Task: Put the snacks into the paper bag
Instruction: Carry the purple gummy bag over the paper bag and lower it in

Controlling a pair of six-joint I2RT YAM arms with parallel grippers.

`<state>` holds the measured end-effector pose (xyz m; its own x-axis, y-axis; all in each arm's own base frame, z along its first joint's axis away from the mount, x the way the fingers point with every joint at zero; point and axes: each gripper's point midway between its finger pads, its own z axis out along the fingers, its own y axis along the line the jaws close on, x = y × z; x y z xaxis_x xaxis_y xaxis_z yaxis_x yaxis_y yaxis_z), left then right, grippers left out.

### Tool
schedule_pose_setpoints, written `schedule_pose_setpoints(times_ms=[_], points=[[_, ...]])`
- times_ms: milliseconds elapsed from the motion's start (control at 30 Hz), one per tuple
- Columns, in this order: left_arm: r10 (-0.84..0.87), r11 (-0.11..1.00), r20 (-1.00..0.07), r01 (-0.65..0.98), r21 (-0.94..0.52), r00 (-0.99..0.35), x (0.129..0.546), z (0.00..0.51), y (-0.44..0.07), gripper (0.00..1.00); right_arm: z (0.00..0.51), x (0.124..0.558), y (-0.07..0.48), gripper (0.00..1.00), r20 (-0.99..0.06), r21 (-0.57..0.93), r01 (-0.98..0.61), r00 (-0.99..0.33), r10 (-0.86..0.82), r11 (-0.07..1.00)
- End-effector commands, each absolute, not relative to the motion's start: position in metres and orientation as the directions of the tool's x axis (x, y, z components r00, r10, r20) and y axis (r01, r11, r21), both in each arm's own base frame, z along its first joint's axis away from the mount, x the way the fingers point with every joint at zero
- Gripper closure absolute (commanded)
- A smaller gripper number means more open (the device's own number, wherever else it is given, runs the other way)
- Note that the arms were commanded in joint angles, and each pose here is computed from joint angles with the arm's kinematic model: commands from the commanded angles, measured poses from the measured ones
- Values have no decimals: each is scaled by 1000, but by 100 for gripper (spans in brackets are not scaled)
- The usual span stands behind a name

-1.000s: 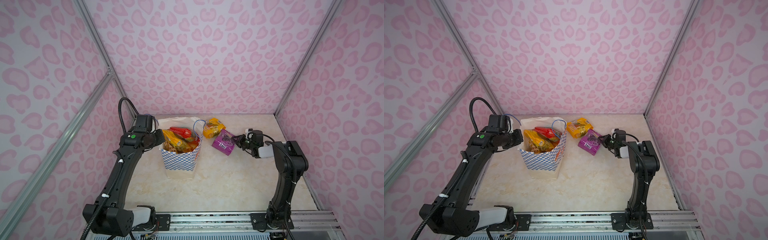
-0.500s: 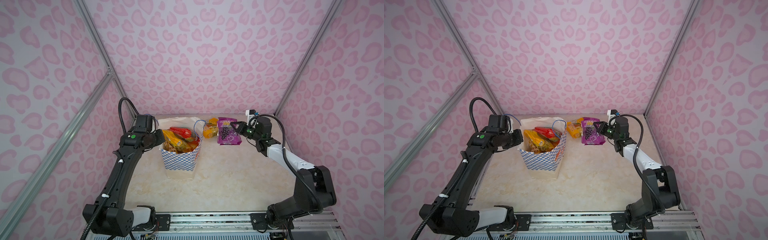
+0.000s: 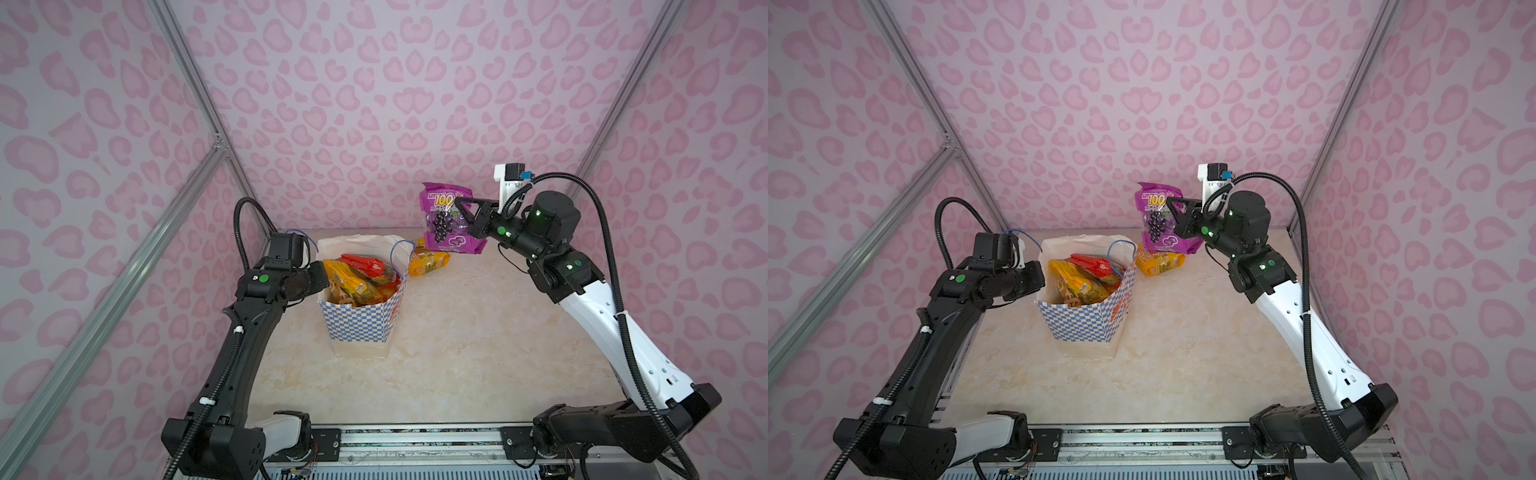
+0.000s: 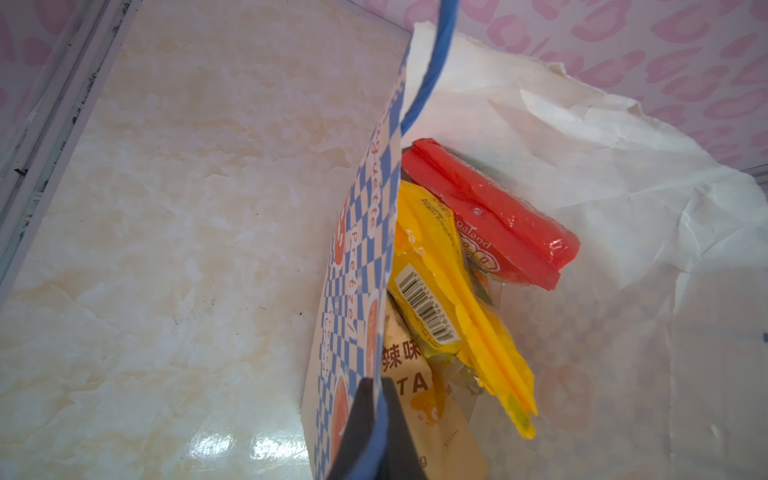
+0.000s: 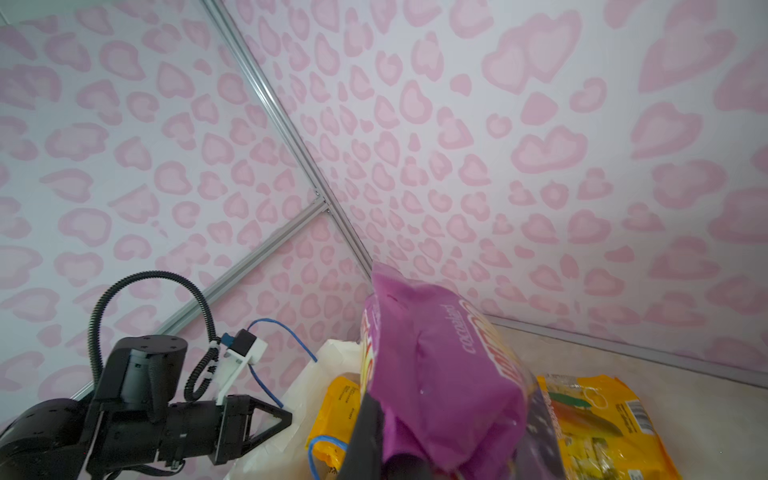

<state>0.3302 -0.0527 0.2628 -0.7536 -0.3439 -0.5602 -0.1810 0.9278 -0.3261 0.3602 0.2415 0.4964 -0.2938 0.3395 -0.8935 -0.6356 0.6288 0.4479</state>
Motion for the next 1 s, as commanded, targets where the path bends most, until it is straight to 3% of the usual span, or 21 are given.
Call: schedule_pose_setpoints(times_ms=[0,267,533,967], points=[[-339,925,-604,-141,-352,-721,338,275,-57,95,537,351,264,100,-920,369,-713,-190,343,596],[-341,923,-617,-126,-365,-709,333,282,-58,95,555,337,355,100,-935,314,-834,-190,298,454],[-345,920,-627,-118,-374,-699,331,288,-58,95,485,343,439,100,-944,330,-852,-301,134,406],[-345,918,-625,-115,-379,-701,335,286,-60,95,382,316,456,100,-885,387,-802,-461,-60,455]])
